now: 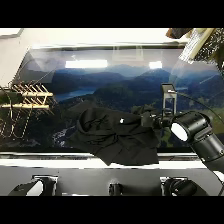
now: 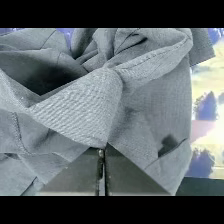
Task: Fold the clothes and pants, and hang the long-sleeved shirts on hangers.
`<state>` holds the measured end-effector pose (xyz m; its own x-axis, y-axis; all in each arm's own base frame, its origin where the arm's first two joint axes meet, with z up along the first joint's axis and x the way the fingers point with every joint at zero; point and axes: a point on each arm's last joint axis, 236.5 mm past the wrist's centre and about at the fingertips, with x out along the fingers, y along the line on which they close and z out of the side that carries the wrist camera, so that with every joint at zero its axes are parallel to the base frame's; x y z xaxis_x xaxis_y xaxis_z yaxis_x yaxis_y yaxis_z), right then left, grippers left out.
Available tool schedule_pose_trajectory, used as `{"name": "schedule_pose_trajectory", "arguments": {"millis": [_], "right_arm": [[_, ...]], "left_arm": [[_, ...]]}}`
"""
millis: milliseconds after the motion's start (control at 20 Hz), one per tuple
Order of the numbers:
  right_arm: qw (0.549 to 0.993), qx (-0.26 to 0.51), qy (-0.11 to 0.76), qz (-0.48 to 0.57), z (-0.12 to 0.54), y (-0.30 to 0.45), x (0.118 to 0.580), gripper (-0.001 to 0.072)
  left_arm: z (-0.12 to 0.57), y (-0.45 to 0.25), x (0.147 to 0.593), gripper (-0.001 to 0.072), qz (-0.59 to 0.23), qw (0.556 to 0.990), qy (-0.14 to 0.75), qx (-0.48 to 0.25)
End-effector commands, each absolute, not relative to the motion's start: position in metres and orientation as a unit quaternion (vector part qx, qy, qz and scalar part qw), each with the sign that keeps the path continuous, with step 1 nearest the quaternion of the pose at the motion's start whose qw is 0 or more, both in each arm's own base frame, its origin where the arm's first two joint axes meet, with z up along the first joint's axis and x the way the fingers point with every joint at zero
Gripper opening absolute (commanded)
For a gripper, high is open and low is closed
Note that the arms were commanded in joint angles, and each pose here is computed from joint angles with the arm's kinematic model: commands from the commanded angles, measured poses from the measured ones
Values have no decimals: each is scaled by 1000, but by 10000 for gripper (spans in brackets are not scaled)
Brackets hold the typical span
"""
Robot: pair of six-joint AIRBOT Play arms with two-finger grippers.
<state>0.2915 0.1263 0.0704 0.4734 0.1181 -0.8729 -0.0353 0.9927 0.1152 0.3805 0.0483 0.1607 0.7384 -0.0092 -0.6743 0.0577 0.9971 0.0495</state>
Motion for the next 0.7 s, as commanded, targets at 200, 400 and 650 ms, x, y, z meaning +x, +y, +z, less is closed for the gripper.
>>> {"name": "schedule_pose_trajectory", "arguments": {"millis": [200, 400, 650], "right_arm": [[865, 36, 499, 44, 73, 125, 297, 24], [874, 48, 483, 6, 77, 112, 306, 24], [868, 72, 490, -27, 67, 109, 310, 24]], "left_arm": [[238, -19, 323, 14, -71, 959, 273, 4], [201, -88, 260, 13, -185, 935, 300, -41], [163, -140, 187, 17, -300, 907, 296, -26]]}}
